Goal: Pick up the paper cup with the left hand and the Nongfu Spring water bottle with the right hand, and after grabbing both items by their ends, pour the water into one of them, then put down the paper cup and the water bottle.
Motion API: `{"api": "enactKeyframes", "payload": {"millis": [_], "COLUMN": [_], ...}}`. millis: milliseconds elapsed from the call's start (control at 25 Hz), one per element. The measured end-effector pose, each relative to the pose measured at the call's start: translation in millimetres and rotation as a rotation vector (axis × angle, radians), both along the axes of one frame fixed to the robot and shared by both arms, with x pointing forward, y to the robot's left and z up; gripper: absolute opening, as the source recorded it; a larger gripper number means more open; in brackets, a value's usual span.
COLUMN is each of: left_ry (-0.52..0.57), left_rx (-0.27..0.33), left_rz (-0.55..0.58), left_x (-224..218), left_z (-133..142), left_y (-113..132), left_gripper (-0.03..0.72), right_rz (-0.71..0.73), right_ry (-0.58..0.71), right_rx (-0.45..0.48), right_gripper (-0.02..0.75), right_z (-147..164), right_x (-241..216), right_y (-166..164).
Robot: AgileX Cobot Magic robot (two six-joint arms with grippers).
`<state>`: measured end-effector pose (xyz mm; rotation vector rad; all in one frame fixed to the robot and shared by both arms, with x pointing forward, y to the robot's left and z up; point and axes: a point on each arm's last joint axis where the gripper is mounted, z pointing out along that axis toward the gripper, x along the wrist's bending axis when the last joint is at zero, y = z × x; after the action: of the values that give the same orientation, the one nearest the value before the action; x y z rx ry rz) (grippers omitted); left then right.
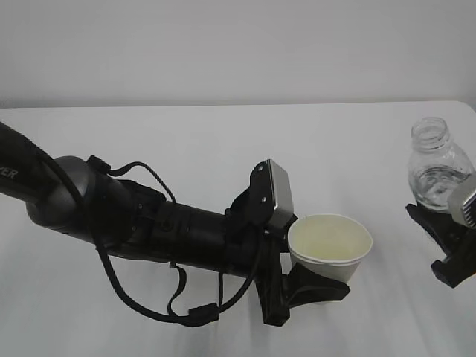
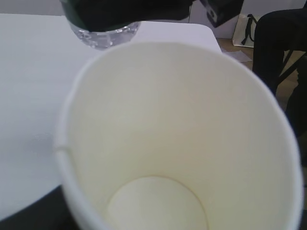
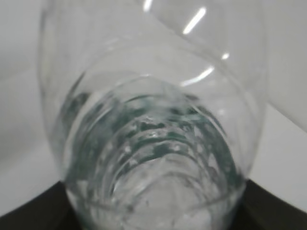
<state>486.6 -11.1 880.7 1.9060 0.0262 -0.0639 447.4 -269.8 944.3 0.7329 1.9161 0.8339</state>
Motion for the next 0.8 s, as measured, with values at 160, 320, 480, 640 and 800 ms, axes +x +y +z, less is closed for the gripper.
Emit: {"api": "enactKeyframes", "payload": {"millis": [160,320,480,640,800], "left_ry": [0.001,0.002,0.002,0.003,0.006], "left_rx": [-0.005,-0.009,-0.009,-0.016,-0.032], "left_rz": [-0.003,-0.005,-0.005,-0.011,-0.023], "left_x": [-0.3,-0.5,-0.5,-1.0,-2.2], "left_z": [0.5,0.8,0.8,1.4,2.8], "left_y": [-0.2,-0.2,-0.2,-0.4,-0.8], "left_gripper": [0.446,0.446,0.446,0.446,0.446], "right_rz": [0.033,0.061,0.094,0.105,0.12], "right_ry": [-0.023,-0.042,-0.065,-0.072,-0.083], "right_rx": [-0.08,-0.147,-0.225,-0.251,-0.288], "right_gripper": [0.454,0.454,0.454,0.454,0.454], "right_z": [0.0,0.0,0.0,0.0,0.0], "right_x": [0.0,0.0,0.0,0.0,0.0], "right_y": [0.0,0.0,0.0,0.0,0.0]}}
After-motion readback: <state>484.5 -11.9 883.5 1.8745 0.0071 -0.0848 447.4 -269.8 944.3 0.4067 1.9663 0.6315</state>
